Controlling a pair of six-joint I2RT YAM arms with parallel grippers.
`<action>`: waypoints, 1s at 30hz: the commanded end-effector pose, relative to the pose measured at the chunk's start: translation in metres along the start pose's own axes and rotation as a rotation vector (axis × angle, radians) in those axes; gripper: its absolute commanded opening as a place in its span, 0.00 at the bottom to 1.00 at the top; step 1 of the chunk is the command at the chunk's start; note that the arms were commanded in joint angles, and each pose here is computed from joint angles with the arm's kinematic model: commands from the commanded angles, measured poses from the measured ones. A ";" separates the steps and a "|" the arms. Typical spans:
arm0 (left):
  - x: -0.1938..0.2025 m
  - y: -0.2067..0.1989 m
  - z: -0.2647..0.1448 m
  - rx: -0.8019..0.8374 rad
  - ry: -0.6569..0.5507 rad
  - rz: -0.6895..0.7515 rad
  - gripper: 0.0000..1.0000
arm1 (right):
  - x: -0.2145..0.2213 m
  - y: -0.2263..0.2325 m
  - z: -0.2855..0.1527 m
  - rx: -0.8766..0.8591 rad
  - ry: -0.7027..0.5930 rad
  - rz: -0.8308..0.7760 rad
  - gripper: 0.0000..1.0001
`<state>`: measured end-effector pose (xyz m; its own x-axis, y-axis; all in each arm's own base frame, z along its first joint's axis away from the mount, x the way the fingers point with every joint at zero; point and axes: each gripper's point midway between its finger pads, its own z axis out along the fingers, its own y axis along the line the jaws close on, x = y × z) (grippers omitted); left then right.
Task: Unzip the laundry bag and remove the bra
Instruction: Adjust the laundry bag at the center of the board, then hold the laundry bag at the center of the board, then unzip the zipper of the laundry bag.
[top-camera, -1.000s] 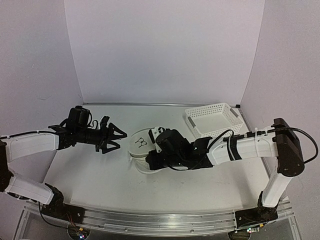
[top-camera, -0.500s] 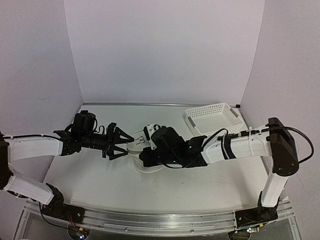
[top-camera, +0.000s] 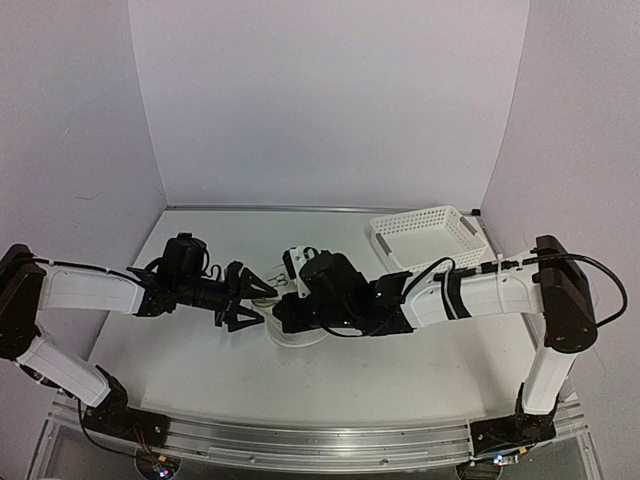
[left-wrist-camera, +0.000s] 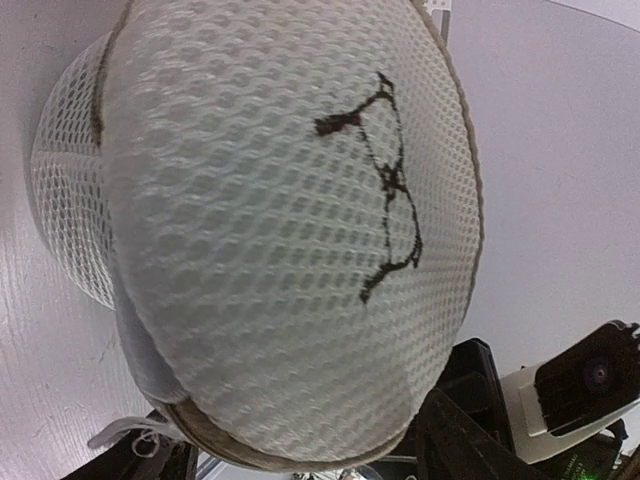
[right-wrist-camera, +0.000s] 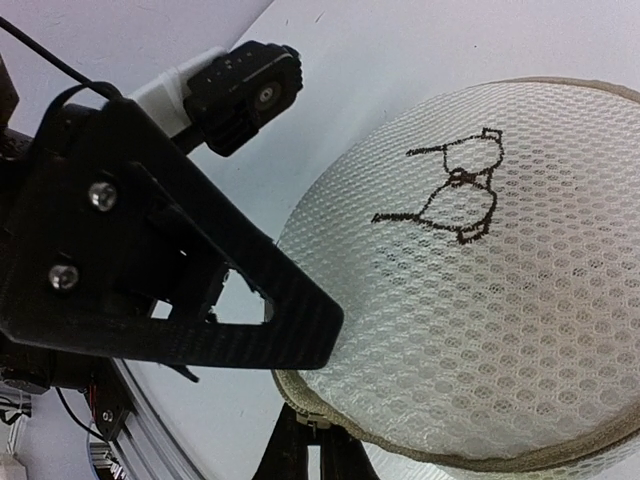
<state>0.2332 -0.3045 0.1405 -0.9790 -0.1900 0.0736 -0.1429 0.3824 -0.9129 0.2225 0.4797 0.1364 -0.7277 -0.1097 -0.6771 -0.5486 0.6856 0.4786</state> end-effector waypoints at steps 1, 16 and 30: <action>-0.001 -0.007 0.004 0.049 0.007 0.008 0.73 | -0.023 0.022 -0.009 -0.060 -0.074 -0.003 0.00; -0.010 -0.004 0.011 0.046 -0.018 -0.004 0.26 | -0.012 0.017 -0.017 -0.058 -0.060 -0.012 0.00; -0.016 -0.005 0.016 0.041 -0.022 0.035 0.00 | 0.011 -0.014 -0.044 0.004 -0.050 -0.075 0.00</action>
<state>0.2391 -0.3145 0.1279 -0.9777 -0.1884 0.0928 -0.1569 0.3620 -0.9189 0.2031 0.4465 0.1127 -0.7255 -0.1658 -0.6680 -0.5636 0.7002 0.4382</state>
